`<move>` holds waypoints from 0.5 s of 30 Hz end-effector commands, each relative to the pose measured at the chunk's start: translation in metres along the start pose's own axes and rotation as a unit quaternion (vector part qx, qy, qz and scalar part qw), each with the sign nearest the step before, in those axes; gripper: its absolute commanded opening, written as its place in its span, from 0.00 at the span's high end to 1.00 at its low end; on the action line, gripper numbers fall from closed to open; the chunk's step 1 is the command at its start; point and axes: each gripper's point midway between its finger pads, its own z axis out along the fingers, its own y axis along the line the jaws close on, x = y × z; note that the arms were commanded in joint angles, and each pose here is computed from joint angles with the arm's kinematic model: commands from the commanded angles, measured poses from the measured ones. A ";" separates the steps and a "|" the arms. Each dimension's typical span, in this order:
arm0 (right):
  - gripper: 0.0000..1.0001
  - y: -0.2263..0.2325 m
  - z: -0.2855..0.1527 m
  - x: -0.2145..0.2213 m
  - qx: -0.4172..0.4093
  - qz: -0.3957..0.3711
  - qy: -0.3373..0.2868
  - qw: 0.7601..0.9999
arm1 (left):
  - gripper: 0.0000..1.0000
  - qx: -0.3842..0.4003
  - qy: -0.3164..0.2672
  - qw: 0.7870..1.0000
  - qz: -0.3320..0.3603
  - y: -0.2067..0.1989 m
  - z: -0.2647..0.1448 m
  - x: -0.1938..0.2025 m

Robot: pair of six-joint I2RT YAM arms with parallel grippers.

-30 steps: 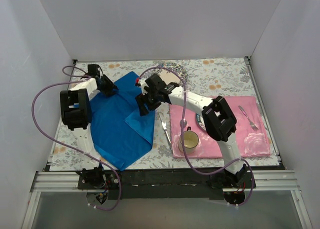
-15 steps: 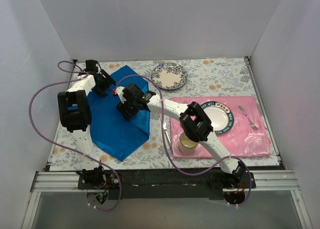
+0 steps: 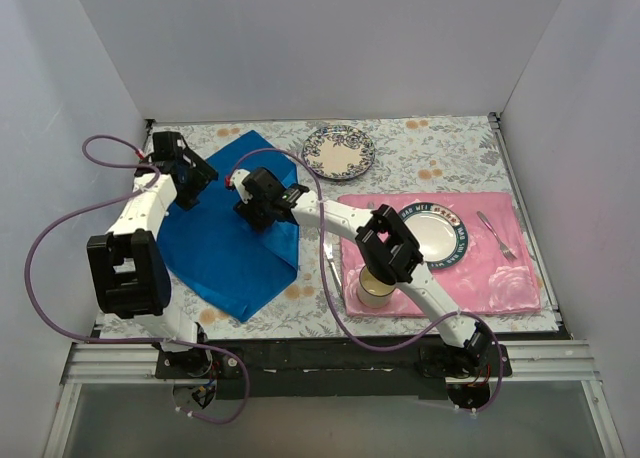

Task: Fold the napkin, place the utensils inside, and roll it up
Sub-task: Flatten the napkin out

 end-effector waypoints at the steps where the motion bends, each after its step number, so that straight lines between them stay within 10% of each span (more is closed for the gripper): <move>1: 0.45 -0.007 0.009 0.004 0.044 -0.007 -0.001 0.999 | 0.27 -0.029 -0.001 1.000 -0.005 0.020 -0.014 0.010; 15: 0.99 -0.011 -0.035 -0.062 0.048 -0.010 -0.072 0.996 | 0.28 -0.030 0.014 0.999 -0.001 0.035 -0.001 0.030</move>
